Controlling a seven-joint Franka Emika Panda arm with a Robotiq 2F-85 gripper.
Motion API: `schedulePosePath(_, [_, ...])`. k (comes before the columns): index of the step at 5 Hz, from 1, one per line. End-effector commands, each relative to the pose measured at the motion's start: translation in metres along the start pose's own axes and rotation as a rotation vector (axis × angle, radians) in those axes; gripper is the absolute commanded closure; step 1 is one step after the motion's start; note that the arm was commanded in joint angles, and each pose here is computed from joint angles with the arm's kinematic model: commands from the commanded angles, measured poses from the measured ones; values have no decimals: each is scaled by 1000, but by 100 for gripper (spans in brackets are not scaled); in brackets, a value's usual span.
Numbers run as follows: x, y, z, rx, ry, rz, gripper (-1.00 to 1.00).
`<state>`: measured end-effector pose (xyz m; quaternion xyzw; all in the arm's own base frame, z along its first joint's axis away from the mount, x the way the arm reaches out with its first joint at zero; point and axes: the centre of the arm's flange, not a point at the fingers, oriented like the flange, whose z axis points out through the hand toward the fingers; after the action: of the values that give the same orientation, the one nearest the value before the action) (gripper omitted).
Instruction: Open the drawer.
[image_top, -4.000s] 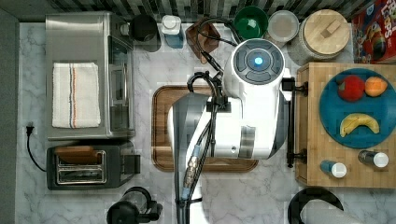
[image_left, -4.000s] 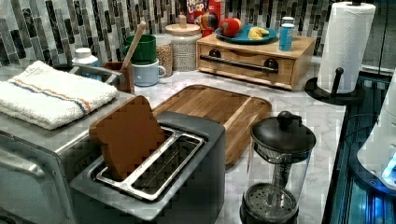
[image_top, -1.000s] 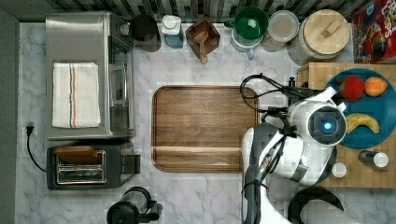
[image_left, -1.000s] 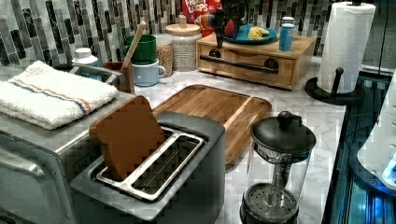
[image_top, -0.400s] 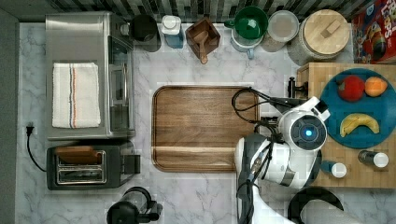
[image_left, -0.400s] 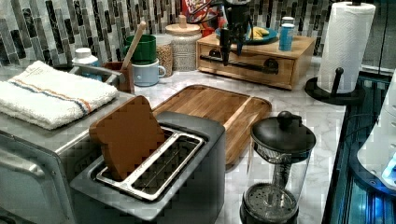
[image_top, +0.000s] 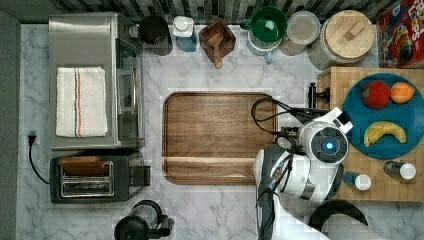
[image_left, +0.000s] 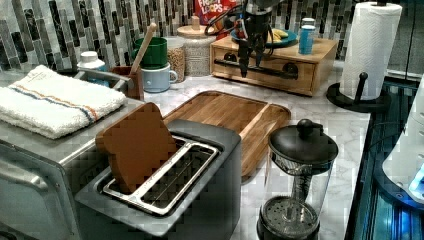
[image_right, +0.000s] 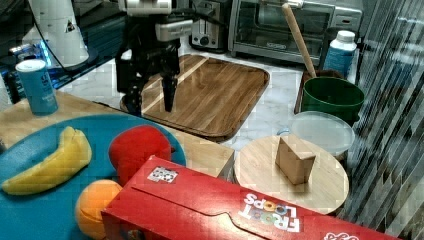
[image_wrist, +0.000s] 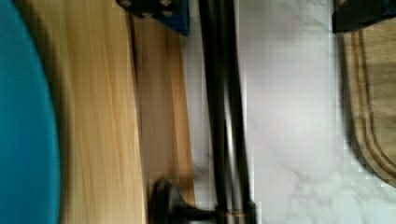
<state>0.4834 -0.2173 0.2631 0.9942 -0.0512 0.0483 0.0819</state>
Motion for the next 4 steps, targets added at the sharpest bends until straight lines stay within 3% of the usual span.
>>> schedulePosePath(1, [21,-19,-8,23,63,-13,-100])
schedulePosePath(4, [25,-72,-11,85,57,-64,-100])
